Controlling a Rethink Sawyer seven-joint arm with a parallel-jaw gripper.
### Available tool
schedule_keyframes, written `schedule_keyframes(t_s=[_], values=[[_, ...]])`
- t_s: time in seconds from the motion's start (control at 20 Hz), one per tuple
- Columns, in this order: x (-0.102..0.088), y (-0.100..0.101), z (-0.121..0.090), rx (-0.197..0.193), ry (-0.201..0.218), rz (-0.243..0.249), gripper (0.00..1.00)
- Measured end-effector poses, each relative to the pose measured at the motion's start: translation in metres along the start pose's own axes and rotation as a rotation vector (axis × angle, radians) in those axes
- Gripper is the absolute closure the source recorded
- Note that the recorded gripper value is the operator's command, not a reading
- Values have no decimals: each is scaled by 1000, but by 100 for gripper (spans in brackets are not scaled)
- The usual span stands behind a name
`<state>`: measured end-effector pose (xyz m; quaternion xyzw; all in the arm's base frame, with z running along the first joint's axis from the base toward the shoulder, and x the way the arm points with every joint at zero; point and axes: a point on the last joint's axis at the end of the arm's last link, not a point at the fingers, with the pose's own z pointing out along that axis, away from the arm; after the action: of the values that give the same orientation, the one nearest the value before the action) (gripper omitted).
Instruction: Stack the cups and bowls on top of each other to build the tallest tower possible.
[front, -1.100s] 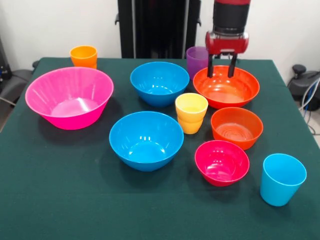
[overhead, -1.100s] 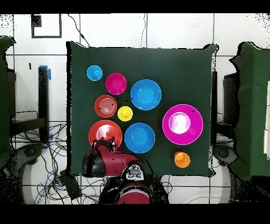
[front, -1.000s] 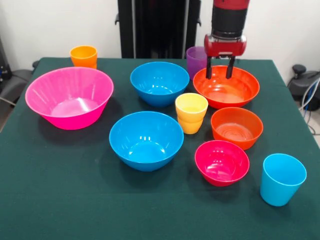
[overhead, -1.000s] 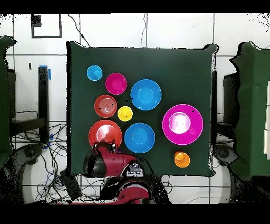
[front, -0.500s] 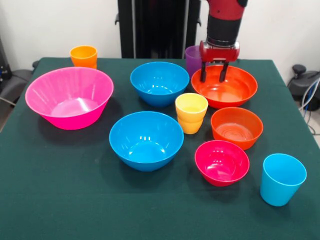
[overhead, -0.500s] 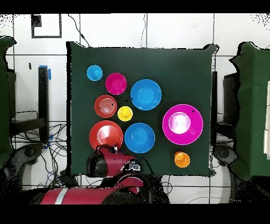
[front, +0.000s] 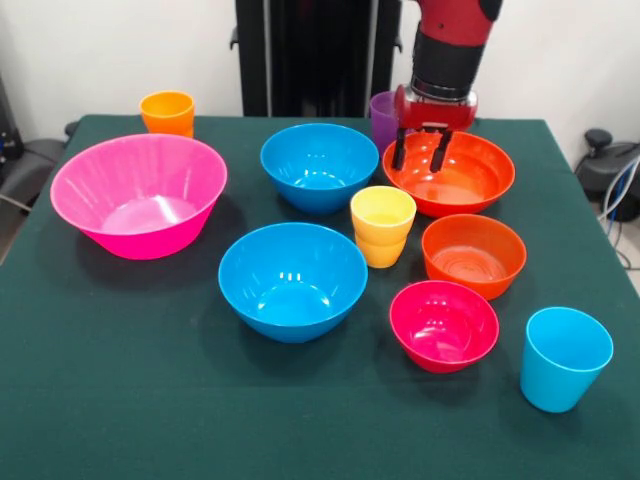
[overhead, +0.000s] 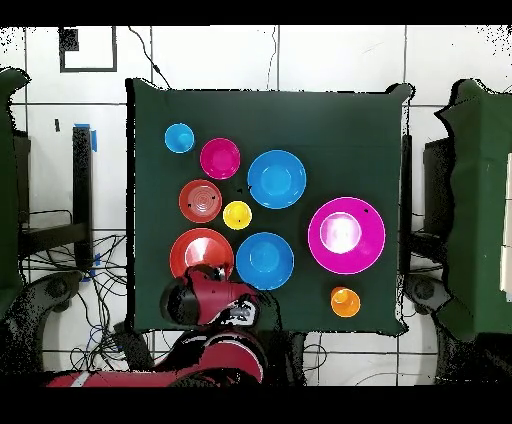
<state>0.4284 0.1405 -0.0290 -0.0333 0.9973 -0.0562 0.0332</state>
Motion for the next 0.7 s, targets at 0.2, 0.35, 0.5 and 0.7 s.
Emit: schedule_keyframes(t_s=[0.2,0.35,0.5,0.7], values=[[-10,-2,0,5,16,-1,0],[-17,-2,-1,4,17,0,0],[-23,-2,-6,3,24,1,0],[-36,-2,-16,0,42,2,0]])
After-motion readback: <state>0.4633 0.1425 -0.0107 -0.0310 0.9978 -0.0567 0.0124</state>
